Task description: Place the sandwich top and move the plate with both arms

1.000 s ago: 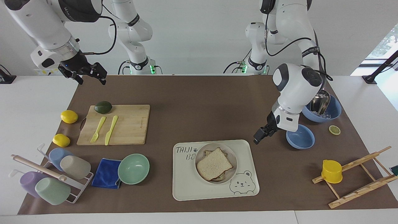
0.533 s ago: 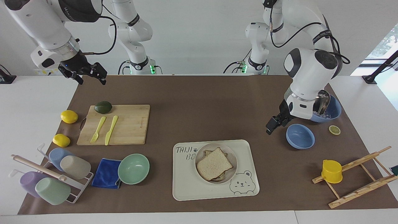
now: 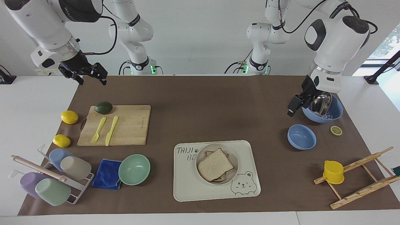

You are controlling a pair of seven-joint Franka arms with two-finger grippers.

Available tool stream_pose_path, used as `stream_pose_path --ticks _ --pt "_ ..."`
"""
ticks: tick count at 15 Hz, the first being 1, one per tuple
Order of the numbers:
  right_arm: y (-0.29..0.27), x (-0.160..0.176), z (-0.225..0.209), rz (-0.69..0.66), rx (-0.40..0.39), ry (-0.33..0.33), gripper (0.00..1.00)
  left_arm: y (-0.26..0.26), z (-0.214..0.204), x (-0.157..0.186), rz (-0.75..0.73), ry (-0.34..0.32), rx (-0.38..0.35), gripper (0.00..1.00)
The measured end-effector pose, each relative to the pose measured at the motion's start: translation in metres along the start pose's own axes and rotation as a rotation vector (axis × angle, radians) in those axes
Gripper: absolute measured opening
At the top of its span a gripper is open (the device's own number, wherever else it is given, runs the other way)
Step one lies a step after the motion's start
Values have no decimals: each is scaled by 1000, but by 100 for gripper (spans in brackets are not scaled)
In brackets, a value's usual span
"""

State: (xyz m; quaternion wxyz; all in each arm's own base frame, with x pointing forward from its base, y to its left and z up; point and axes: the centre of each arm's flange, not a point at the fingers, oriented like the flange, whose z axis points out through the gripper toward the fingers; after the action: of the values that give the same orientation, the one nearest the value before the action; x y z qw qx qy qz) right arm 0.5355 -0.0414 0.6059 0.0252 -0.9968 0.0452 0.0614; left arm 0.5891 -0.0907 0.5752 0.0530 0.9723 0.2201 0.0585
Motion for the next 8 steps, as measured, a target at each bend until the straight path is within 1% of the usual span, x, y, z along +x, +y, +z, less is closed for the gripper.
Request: stream_pose_path --ticks 4,8 --pt "0 0 0 0 0 0 100 -16 -30 -15 95 -40 21 100" --pt "0 0 0 0 0 0 100 -43 -60 -36 223 -112 62 100"
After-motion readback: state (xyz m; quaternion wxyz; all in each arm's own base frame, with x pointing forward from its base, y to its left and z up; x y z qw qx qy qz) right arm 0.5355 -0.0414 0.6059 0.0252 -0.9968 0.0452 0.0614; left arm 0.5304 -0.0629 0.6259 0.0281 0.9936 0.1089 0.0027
